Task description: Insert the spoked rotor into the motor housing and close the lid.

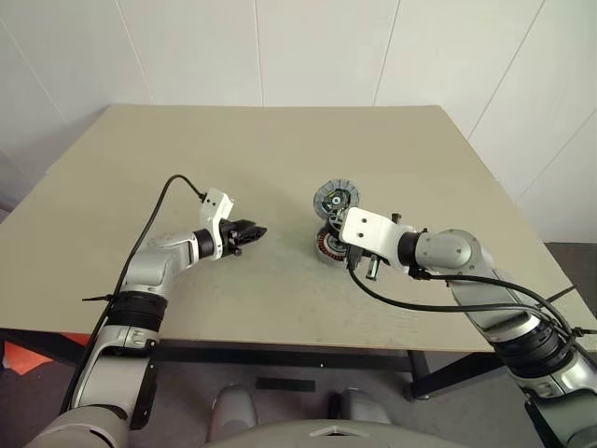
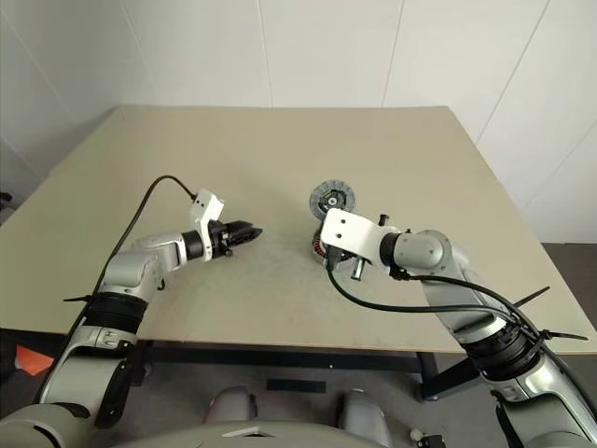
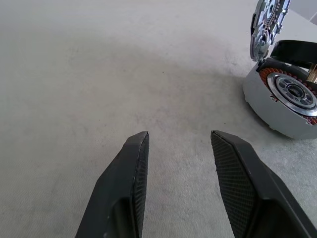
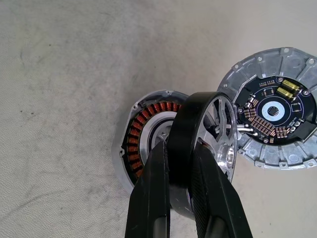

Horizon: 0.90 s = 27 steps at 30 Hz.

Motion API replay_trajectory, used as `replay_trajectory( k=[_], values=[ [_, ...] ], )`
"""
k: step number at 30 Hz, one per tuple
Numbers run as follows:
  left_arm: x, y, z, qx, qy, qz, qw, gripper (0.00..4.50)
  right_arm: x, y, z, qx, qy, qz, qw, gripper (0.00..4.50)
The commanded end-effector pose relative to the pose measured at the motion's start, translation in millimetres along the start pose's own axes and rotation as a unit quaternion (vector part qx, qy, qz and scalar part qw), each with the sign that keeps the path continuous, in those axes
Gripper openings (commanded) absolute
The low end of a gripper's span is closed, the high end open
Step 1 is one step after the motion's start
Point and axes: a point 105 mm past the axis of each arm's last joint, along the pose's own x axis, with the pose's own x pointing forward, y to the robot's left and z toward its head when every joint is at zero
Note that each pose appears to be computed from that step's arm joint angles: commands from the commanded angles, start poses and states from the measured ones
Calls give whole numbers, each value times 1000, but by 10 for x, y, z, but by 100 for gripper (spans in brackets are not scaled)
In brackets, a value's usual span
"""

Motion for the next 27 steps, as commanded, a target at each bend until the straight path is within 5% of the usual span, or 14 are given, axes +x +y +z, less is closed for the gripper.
replay_trajectory(
  k=[1, 10, 17, 27],
  values=[
    [-40, -9, 181, 22, -23, 1, 1000, 212, -6, -68, 18, -12, -4, -18, 1000, 28],
    [-42, -2, 203, 24, -24, 3, 999, 212, 30, -76, 3, -5, -5, -18, 1000, 28],
    [-43, 13, 222, 26, -26, 6, 999, 212, 14, -92, 26, -18, -7, -21, 1000, 266],
    [-15, 1, 233, 27, -27, 2, 999, 212, -135, -164, 163, -32, -25, -24, 999, 266]
  ],
)
